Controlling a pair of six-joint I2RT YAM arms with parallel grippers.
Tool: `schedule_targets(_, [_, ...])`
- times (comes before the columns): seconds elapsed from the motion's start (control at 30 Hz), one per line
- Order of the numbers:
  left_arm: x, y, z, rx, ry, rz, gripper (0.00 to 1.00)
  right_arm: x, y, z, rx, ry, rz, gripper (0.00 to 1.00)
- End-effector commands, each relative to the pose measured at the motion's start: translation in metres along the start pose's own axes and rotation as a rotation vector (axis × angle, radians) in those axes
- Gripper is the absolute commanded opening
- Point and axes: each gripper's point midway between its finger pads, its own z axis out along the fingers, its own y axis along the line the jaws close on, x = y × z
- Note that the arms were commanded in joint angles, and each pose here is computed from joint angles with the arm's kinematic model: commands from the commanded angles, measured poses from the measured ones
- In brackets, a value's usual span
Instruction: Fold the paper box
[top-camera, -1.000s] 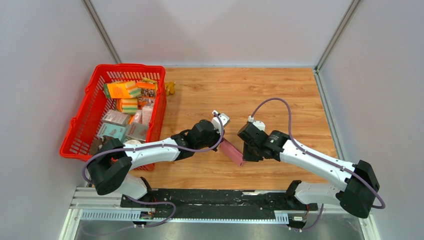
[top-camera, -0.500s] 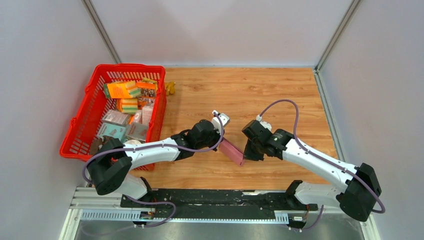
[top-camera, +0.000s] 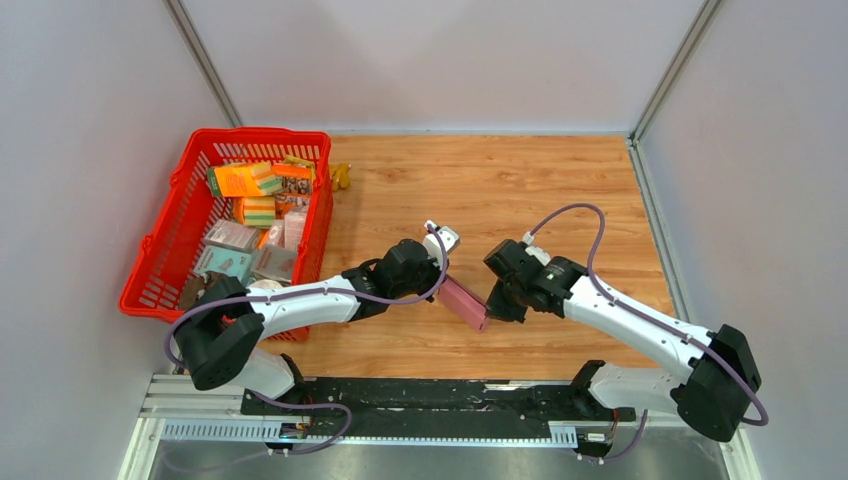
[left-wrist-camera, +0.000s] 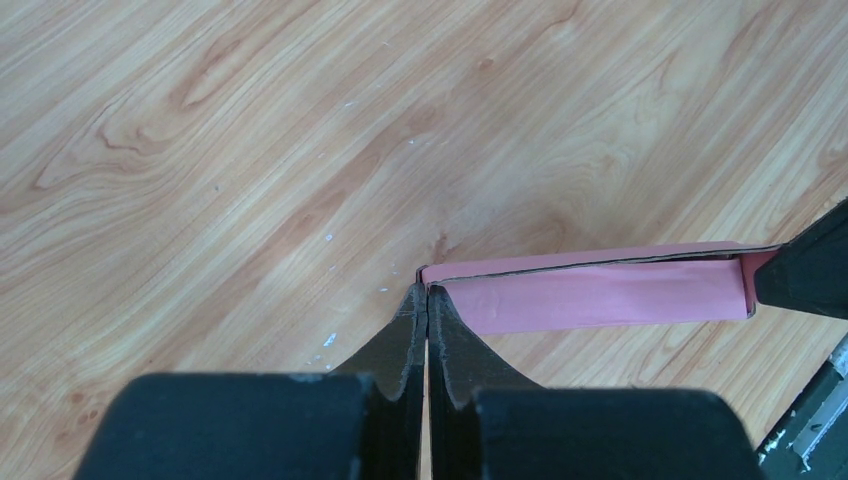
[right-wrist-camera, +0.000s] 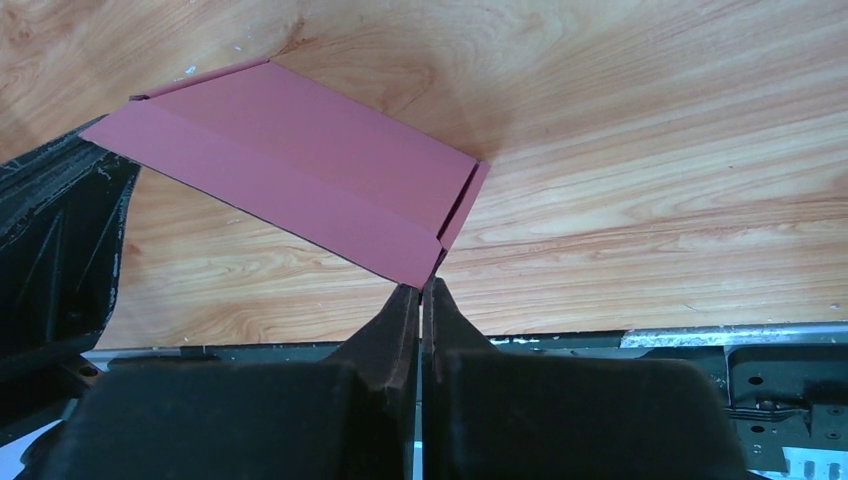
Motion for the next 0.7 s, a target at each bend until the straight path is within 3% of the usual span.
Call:
schedule_targets(0.0, [0.000,-0.010,-0.002,0.043,0.007,0.017,0.02,-0.011,0.008,0.004,0.018,-0.048,0.043,0.00])
schedule_targets(0.37, [0.001,-0.010,-0.001,0.041,0.008,0.015,0.02,0.000,0.004,0.023,0.098,-0.084,-0.017,0.00])
schedule_targets(0.57, [0.001,-0.008,-0.005,0.033,-0.010,0.007,0.02,0.010,0.011,0.014,0.130,-0.155,-0.164,0.00])
schedule_targets(0.67, [0.001,-0.006,-0.008,0.023,-0.021,-0.012,0.02,0.014,0.013,0.012,0.122,-0.176,-0.251,0.08])
